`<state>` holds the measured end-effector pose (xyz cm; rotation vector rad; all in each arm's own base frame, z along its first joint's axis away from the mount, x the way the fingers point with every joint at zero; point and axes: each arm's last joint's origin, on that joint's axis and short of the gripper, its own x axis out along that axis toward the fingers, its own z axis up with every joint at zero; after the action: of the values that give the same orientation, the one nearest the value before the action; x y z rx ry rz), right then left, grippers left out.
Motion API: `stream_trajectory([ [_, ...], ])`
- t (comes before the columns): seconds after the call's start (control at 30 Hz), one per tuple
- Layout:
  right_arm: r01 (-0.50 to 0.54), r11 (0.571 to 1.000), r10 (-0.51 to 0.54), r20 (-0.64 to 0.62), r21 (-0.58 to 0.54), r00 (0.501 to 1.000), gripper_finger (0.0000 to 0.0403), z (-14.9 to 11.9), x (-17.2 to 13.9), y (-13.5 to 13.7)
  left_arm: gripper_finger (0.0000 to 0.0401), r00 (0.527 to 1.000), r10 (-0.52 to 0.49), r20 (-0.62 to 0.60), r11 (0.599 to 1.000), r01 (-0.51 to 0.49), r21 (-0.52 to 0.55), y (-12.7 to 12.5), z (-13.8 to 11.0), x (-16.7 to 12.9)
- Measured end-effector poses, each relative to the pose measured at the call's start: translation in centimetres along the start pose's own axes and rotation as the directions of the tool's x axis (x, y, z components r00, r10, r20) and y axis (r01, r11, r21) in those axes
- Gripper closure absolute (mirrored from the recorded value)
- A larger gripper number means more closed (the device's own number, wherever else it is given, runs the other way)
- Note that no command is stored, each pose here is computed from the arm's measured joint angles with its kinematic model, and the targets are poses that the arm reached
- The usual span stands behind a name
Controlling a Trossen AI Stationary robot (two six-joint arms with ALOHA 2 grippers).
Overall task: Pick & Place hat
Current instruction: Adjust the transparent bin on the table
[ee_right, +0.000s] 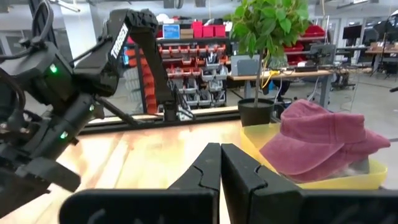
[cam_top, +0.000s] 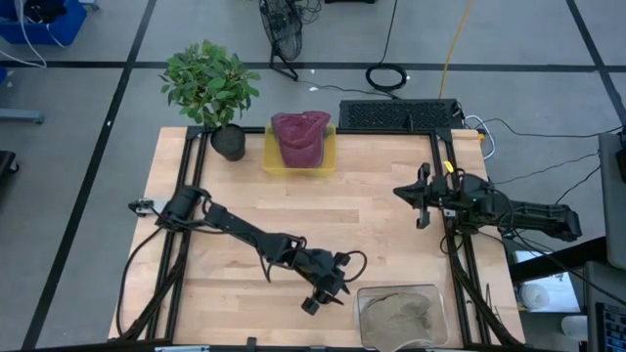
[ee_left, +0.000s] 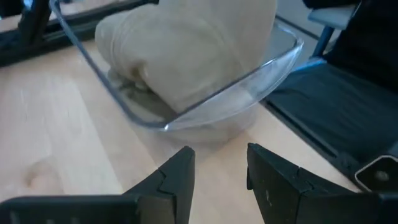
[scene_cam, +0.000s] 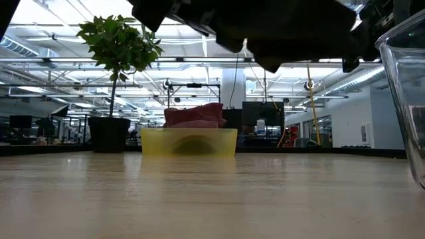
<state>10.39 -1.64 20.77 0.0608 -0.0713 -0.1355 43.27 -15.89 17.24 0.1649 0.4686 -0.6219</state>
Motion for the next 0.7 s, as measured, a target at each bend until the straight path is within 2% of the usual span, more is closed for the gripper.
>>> stream_trajectory([
  [0.17,0.001,1.0,-0.001,0.023,-0.001,1.0,0.0403,0.22,-0.01,0.01,0.0254,0.999,0.007,0.046,1.0,-0.007,0.013,0.06,0.45,0.0],
  [0.43,0.001,1.0,-0.001,0.015,0.0,1.0,0.0403,0.15,-0.01,0.01,0.0257,1.0,-0.007,0.013,1.0,0.006,0.026,-0.01,0.07,0.04],
  [0.53,0.002,1.0,-0.002,0.004,0.0,1.0,0.0403,0.03,-0.01,0.0,0.028,1.0,-0.006,0.026,0.999,0.005,0.036,-0.03,0.19,0.05],
  [0.7,-0.001,1.0,0.001,0.005,0.03,1.0,0.0403,0.04,-0.01,0.01,0.035,0.999,-0.003,0.045,0.999,0.001,0.036,0.02,0.38,0.04],
])
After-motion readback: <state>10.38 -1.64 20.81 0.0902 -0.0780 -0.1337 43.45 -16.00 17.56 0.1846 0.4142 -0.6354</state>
